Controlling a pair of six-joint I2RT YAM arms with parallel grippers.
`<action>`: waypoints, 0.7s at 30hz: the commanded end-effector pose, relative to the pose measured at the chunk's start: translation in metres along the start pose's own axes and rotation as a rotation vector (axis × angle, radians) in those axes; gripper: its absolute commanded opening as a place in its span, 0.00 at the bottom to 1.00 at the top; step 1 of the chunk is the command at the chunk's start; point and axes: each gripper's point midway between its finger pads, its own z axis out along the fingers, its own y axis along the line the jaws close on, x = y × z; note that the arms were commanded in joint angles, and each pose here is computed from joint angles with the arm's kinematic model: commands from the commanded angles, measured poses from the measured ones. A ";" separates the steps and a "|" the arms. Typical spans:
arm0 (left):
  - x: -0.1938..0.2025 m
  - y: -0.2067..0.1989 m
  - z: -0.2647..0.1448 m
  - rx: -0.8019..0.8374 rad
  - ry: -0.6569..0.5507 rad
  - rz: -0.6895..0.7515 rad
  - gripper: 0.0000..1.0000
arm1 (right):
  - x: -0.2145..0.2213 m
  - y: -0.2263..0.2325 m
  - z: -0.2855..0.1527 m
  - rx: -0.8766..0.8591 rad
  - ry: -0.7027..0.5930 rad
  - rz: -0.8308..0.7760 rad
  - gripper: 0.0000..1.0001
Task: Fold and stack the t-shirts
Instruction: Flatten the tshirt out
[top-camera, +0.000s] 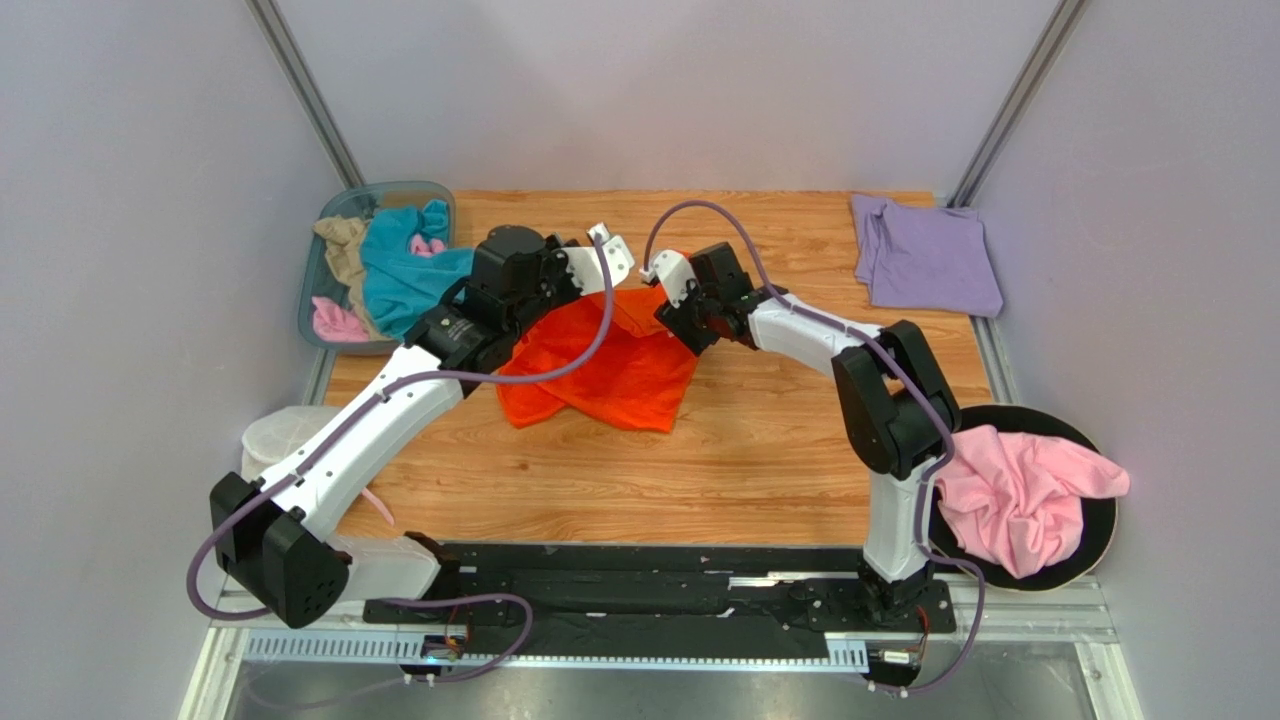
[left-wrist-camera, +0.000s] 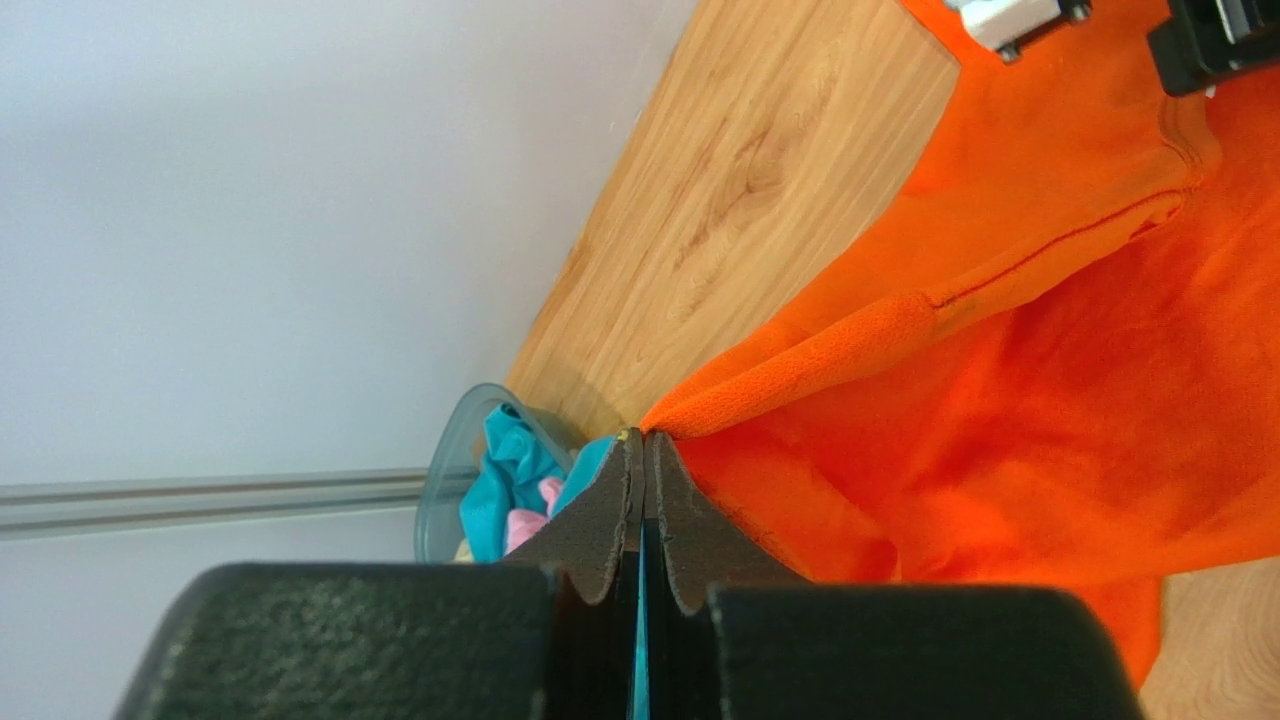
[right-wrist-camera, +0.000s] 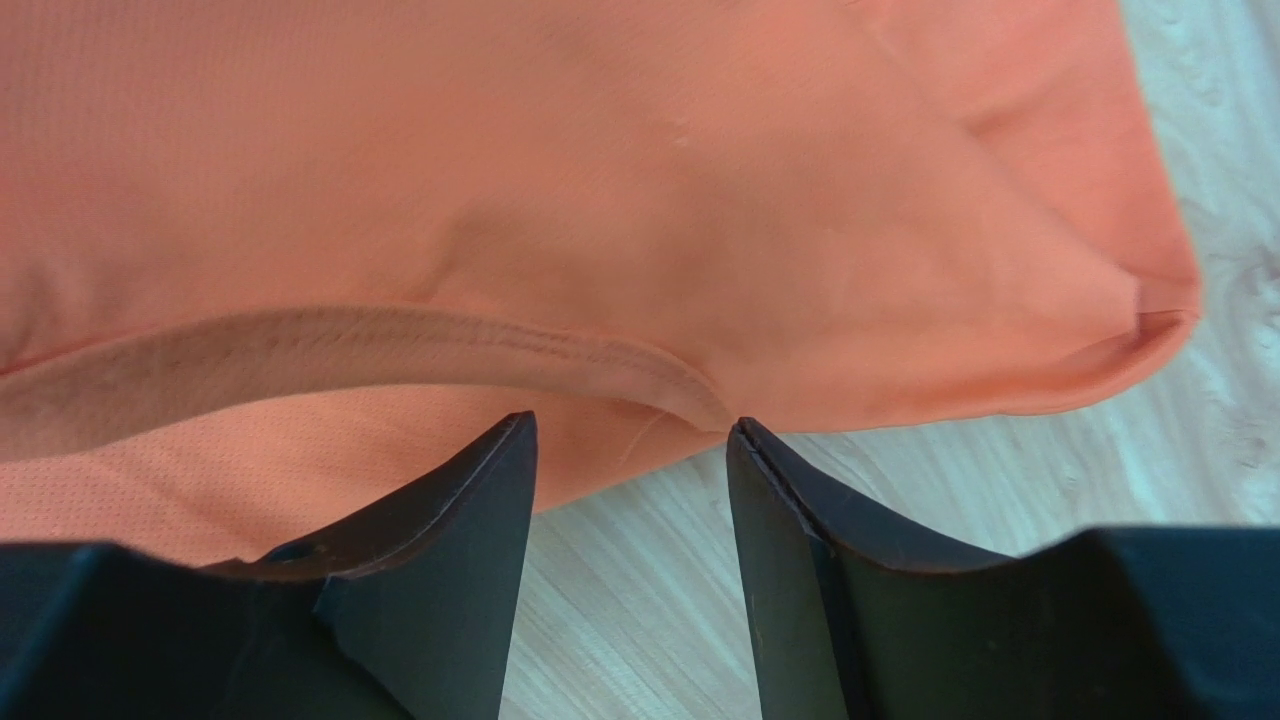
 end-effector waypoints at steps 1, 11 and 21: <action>-0.024 0.028 -0.001 -0.067 -0.066 0.004 0.00 | -0.040 0.001 -0.017 0.016 -0.140 -0.034 0.54; -0.028 0.027 -0.004 -0.040 -0.077 -0.011 0.00 | -0.058 0.003 -0.005 0.028 -0.160 -0.061 0.54; -0.023 0.024 -0.018 -0.027 -0.071 -0.015 0.00 | -0.063 -0.008 0.021 0.060 -0.135 -0.074 0.31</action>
